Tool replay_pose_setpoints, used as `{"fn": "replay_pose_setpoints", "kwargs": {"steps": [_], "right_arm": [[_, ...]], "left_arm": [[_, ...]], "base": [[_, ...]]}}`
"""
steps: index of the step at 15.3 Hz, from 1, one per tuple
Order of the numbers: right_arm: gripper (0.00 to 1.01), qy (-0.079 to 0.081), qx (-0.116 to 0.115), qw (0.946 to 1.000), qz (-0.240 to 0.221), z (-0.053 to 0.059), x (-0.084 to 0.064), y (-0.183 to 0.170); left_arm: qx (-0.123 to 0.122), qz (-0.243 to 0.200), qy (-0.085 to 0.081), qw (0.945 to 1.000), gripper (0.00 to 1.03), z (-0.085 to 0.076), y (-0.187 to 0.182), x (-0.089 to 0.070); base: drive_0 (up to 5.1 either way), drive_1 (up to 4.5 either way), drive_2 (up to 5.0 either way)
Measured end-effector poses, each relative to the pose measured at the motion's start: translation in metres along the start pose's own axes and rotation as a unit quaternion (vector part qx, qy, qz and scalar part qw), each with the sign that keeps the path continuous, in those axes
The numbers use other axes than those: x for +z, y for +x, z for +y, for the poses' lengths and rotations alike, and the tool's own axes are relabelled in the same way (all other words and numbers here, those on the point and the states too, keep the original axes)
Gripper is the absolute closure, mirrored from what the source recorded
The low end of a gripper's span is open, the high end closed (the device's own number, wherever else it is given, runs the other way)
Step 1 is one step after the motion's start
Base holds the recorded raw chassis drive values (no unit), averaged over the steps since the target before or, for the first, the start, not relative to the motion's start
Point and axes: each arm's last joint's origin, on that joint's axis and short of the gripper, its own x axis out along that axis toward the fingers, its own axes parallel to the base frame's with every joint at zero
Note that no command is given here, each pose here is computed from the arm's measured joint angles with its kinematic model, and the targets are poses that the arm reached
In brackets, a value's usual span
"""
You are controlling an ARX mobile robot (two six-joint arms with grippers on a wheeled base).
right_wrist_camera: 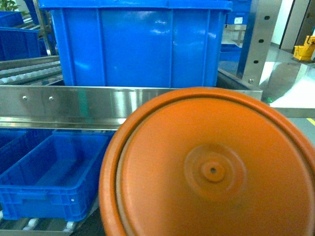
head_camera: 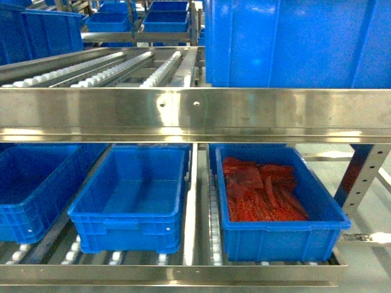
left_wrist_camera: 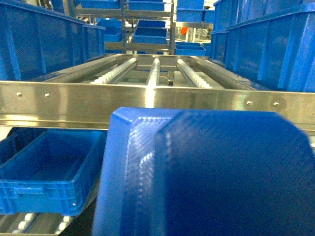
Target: Sort blue parts and orange caps into right shelf containers
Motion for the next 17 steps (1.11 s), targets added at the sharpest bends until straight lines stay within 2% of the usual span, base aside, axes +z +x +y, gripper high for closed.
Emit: {"fn": "replay_pose_setpoints", "kwargs": {"steps": [17], "right_arm": [[0.57, 0.000, 0.000, 1.0000, 0.001, 0.0000, -0.0002, 0.0000]], "left_arm": [[0.000, -0.001, 0.000, 1.0000, 0.61, 0.0000, 0.0000, 0.0002]], "base": [[-5.0, 2.44, 2.4]]}}
